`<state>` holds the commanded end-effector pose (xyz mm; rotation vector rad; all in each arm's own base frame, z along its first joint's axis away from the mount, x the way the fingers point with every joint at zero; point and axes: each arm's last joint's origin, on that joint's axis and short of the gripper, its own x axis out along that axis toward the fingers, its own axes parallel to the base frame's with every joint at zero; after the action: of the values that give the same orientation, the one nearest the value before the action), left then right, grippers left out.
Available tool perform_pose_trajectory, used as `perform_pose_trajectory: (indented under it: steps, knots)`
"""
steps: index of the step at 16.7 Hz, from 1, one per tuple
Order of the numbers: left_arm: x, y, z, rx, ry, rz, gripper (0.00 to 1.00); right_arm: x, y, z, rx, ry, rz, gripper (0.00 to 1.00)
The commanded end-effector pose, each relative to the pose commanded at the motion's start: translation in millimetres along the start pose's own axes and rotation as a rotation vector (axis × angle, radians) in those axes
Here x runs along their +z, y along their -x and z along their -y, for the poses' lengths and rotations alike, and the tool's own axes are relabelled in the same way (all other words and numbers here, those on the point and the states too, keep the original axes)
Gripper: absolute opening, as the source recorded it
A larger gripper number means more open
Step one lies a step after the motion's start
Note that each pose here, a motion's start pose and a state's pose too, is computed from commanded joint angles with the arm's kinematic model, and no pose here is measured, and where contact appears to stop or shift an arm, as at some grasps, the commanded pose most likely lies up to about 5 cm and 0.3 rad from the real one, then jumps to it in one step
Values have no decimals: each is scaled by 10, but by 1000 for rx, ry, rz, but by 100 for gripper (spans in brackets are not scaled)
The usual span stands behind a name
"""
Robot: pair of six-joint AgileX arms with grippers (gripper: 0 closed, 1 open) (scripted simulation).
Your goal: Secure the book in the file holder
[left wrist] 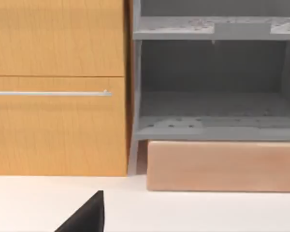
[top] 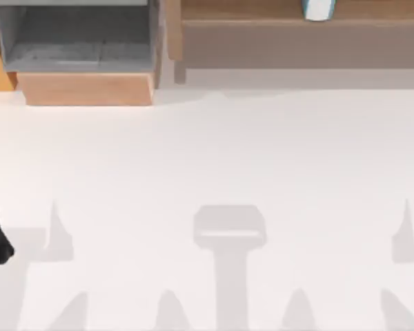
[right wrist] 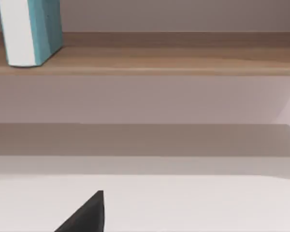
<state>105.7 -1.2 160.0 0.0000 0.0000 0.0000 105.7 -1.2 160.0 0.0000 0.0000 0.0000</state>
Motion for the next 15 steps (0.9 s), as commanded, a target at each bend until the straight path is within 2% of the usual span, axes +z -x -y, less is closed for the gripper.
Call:
perform_pose_trajectory:
  steps: [4,9,12,15]
  knots:
    - [67,-4,14,-2,-1,5,100,0,0,0,0,0,0,100]
    - [595,-126,138,-13,-4,21,100,0,0,0,0,0,0,100]
    - [1029,-420,327,-20,-11,0,100,0,0,0,0,0,0,100]
    - [1373,-939,708,-26,-33,-45,100,0,0,0,0,0,0,100]
